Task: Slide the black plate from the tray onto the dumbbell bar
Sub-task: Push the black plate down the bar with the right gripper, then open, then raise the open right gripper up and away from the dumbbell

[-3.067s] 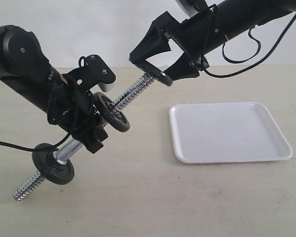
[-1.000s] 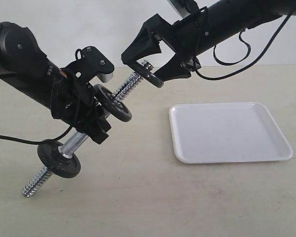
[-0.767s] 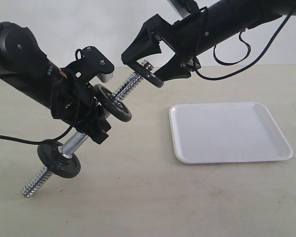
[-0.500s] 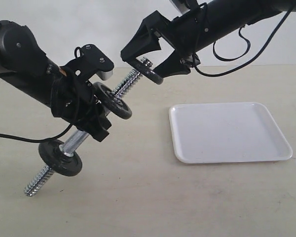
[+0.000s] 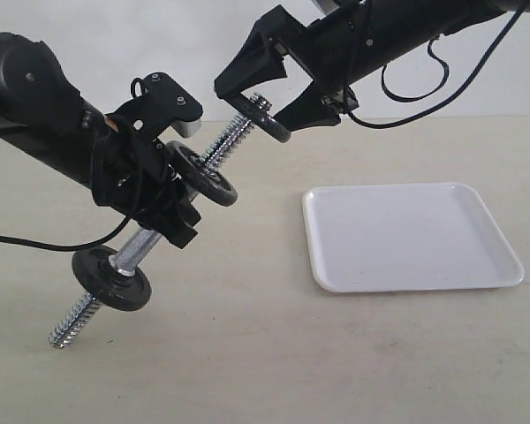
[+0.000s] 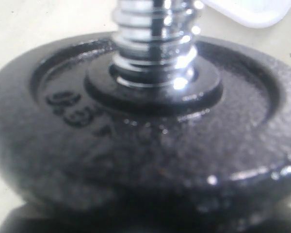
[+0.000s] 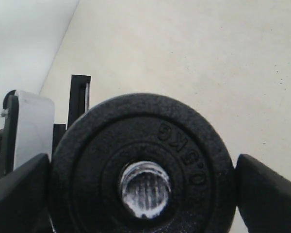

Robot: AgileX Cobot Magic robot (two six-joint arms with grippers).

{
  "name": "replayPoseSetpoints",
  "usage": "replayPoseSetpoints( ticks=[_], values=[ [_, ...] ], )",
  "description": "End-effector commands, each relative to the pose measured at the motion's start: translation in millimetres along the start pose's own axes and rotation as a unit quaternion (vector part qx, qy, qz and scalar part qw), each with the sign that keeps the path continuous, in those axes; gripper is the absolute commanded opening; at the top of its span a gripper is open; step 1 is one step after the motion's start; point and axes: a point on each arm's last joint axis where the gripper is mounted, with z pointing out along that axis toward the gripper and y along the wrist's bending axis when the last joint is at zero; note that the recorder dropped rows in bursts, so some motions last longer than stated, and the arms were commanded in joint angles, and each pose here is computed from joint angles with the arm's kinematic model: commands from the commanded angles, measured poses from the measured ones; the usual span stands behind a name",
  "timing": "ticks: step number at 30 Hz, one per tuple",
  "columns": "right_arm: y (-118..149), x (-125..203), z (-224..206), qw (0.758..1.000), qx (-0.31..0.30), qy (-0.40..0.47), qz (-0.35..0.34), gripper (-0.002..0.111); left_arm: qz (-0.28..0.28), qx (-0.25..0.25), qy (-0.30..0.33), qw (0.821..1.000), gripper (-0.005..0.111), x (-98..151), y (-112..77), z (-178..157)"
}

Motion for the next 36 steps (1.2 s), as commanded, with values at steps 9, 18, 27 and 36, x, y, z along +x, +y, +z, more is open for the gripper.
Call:
replayPoseSetpoints(
  ticks=[9,18,27,36],
  values=[
    [32.7,-8.2,-9.8,0.997,-0.074,-0.027,0.014,0.069,-0.016,-0.027,-0.064,0.997,0.004,-19.3,3.9,-15.6],
    [32.4,-8.0,-9.7,0.997,-0.073,-0.026,0.020,0.105,-0.012,-0.026,-0.062,0.998,0.004,-19.0,3.7,-15.5],
    [25.7,-6.9,-10.3,0.999,-0.038,-0.019,0.005,0.105,-0.008,-0.024,-0.057,0.998,0.004,-18.1,3.3,-15.4],
    [-3.2,-17.5,-41.0,0.997,0.013,-0.077,0.007,0.105,-0.006,-0.027,-0.065,0.998,0.004,-19.8,2.7,-22.3]
  ],
)
